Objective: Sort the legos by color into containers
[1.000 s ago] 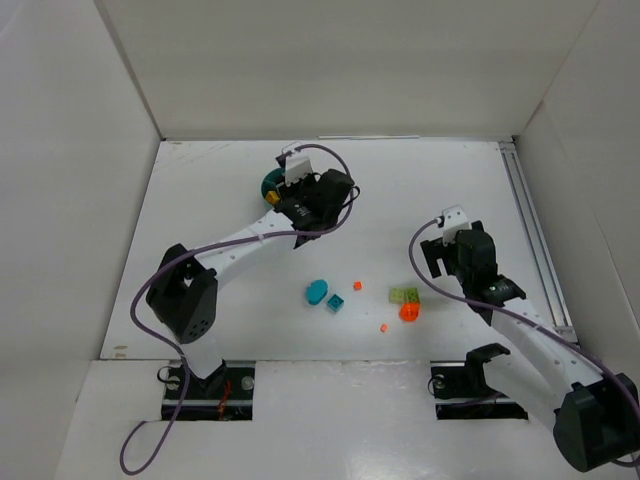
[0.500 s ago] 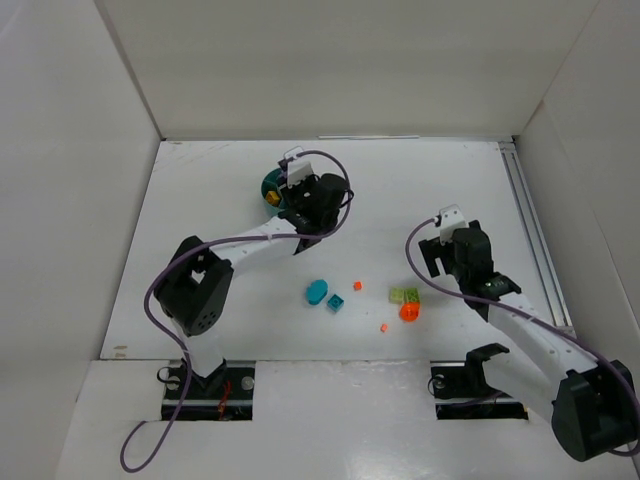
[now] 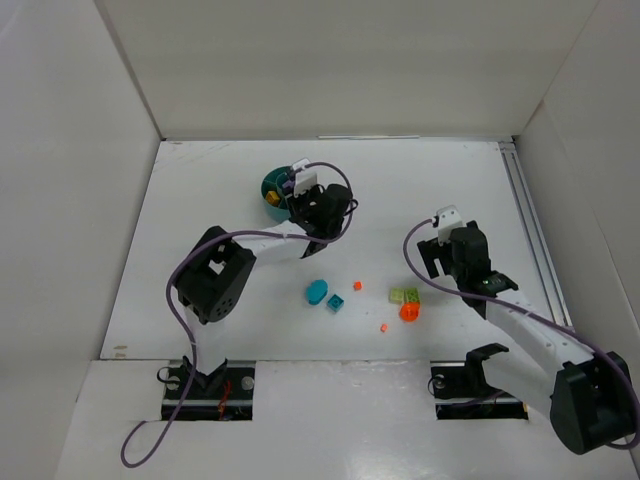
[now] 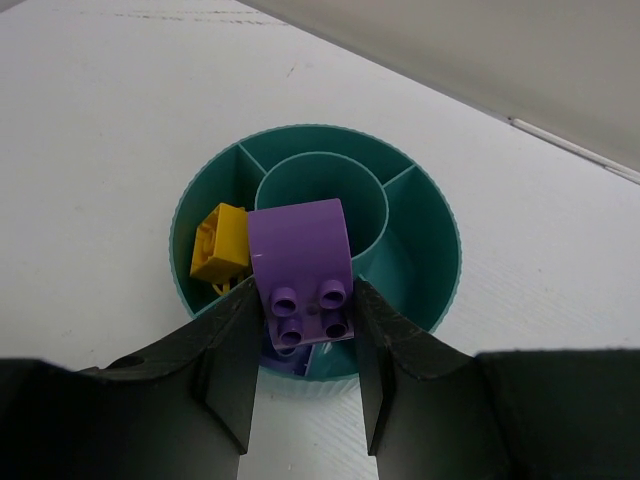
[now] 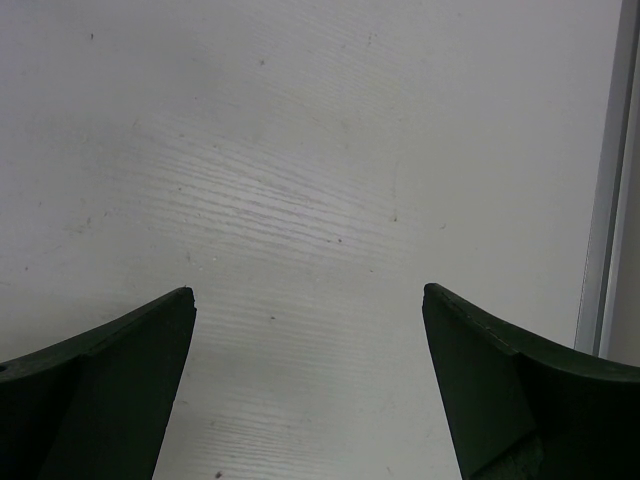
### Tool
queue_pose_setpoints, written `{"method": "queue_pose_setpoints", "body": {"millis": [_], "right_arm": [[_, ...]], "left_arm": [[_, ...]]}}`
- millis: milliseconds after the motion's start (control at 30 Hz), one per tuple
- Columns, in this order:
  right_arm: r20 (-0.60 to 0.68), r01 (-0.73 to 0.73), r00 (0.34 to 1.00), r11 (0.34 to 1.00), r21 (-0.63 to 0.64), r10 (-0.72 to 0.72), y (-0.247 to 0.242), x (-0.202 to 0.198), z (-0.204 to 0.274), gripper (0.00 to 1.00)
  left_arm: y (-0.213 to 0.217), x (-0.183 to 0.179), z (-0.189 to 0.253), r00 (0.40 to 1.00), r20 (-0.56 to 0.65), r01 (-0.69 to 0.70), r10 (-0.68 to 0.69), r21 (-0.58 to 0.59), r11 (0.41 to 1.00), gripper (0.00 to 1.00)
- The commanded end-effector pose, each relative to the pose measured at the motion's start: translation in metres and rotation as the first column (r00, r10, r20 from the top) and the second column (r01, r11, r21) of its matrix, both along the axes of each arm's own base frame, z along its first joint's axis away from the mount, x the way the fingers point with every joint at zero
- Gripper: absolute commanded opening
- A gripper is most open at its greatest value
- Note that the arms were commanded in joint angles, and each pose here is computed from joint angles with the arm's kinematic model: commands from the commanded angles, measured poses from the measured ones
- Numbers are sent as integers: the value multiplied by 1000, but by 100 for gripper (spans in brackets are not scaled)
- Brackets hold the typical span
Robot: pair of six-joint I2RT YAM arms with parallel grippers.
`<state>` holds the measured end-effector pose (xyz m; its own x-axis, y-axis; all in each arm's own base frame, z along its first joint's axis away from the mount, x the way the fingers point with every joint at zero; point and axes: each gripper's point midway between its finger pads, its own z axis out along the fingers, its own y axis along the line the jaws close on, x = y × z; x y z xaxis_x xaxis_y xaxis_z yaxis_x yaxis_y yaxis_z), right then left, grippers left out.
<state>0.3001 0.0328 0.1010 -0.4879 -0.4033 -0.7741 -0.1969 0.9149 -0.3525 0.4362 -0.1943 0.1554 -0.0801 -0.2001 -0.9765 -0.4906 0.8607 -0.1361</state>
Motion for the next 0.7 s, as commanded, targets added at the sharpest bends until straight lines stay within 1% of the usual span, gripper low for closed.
{"method": "queue_pose_setpoints", "body": {"millis": [0, 100, 133, 200, 300, 433, 467, 567, 600, 667], "right_arm": [[70, 15, 997, 1000, 10, -16, -1, 14, 20, 100], [70, 15, 997, 1000, 10, -16, -1, 14, 20, 100], [70, 15, 997, 1000, 10, -16, -1, 14, 20, 100], [70, 15, 997, 1000, 10, -16, -1, 14, 20, 100], [79, 15, 997, 1000, 13, -16, 0, 15, 21, 100], [70, 15, 997, 1000, 10, -16, 0, 15, 19, 100], [70, 15, 997, 1000, 10, -16, 0, 15, 19, 100], [70, 15, 997, 1000, 10, -16, 0, 15, 19, 100], [70, 15, 997, 1000, 10, -16, 0, 15, 19, 100], [70, 15, 997, 1000, 10, -16, 0, 15, 19, 100]], "left_arm": [[4, 3, 16, 995, 76, -55, 59, -47, 997, 28], [9, 0, 12, 993, 88, -76, 80, -52, 996, 28], [12, -2, 6, 993, 80, -89, 91, -35, 995, 29], [12, -2, 8, 991, 91, -97, 100, -42, 994, 29], [13, -1, 2, 989, 95, -111, 114, -40, 993, 32], [11, 1, 1, 989, 95, -111, 115, -40, 993, 33], [13, -1, -1, 990, 80, -112, 113, -22, 993, 36], [11, 0, -3, 991, 77, -104, 106, -31, 994, 45], [10, 0, 0, 992, 80, -96, 99, -40, 995, 45], [11, -1, -2, 993, 69, -97, 99, -32, 995, 55]]}}
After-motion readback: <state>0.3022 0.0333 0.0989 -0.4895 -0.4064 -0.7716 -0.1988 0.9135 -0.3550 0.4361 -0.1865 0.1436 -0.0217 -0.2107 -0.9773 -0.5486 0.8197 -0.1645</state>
